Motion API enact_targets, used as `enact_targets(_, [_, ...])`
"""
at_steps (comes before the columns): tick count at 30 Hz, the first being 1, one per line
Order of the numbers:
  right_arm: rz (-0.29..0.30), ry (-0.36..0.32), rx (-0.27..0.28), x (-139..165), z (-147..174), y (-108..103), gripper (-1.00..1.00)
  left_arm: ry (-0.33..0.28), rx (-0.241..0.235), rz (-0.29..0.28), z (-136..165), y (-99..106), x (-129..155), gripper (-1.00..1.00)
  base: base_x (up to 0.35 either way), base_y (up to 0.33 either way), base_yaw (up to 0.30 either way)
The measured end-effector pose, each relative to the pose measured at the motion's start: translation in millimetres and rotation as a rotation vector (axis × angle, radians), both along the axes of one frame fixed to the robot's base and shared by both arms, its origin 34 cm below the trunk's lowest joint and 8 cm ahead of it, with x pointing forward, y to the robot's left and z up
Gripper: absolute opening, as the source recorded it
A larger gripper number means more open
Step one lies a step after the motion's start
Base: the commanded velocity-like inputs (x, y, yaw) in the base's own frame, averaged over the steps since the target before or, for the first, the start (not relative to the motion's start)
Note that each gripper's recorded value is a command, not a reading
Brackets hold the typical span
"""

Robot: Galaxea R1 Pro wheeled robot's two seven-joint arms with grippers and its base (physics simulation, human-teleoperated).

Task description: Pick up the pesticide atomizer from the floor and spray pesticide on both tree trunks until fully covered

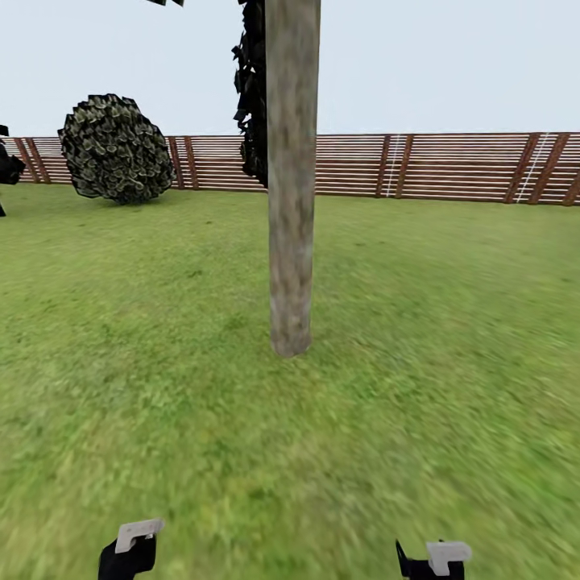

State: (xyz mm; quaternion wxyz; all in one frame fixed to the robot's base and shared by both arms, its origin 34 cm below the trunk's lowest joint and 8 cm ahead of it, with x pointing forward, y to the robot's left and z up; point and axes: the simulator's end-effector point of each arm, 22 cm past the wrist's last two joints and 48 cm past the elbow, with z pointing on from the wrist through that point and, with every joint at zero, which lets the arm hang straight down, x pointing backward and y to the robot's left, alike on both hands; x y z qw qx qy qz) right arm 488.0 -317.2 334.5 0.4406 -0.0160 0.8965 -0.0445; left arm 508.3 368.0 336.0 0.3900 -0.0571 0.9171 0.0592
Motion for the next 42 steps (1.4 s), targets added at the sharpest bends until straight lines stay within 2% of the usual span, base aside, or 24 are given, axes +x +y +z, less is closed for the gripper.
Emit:
enact_targets(27, [-0.002, -0.002, -0.001, 0.6, 0.5, -1.2, 1.00, -0.002, 0.003, 0.003, 0.9, 3.0, 0.5, -1.00, 0.332, -0.017, 0.000])
enact_targets(35, [-0.002, -0.001, -0.001, 0.6, 0.2, -1.0, 1.00, -0.006, 0.003, 0.002, 1.9, 2.8, 2.3, -1.00, 0.092, -0.191, 0.000])
enact_targets(42, [0.004, -0.003, 0.000, 1.6, 0.6, 0.8, 1.00, -0.007, 0.007, 0.002, 2.7, 5.2, 3.2, -1.00, 0.005, -0.041, 0.000])
